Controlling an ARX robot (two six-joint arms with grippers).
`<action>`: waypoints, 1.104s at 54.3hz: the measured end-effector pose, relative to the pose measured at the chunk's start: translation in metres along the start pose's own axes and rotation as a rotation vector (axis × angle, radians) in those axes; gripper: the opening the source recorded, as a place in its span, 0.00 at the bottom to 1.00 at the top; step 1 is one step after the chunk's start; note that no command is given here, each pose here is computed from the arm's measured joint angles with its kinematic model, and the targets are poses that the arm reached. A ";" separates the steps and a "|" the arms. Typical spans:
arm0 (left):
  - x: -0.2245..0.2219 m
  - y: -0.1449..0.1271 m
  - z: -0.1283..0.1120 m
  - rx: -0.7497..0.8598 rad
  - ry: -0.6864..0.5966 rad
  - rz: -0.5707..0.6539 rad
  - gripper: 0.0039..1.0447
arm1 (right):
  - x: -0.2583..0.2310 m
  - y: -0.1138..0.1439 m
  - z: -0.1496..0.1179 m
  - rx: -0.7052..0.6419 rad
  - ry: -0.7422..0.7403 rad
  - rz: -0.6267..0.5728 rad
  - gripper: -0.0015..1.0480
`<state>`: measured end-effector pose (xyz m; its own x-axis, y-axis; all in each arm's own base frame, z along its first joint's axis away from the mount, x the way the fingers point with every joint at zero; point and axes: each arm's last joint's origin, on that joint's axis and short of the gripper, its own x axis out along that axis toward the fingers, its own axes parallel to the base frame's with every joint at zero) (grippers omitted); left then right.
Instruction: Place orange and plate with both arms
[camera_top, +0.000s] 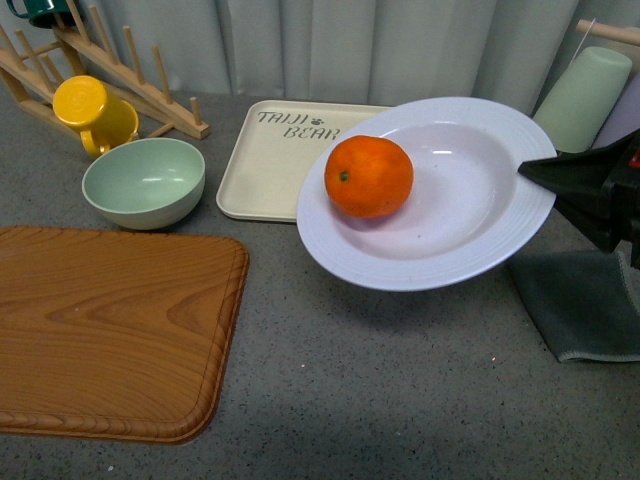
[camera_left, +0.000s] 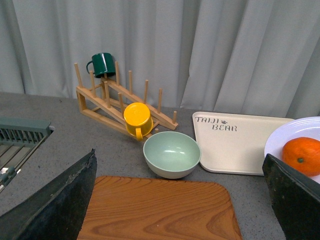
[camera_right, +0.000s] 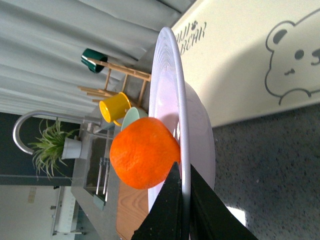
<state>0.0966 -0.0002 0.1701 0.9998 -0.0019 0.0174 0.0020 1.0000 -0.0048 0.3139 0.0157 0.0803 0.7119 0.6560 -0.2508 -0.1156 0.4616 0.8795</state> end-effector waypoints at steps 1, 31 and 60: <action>0.000 0.000 0.000 0.000 0.000 0.000 0.94 | 0.001 0.000 0.001 -0.001 -0.002 0.002 0.02; 0.000 0.000 0.000 0.000 0.000 0.000 0.94 | 0.105 -0.040 0.082 0.080 -0.079 0.032 0.02; 0.000 0.000 0.000 0.000 0.000 0.000 0.94 | 0.169 -0.056 0.075 0.099 0.000 -0.203 0.12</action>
<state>0.0966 -0.0002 0.1701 0.9998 -0.0019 0.0174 0.0020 1.0000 -0.0048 0.4929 0.0557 0.0192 0.7138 0.5553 -0.4267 0.0987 0.5234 0.8463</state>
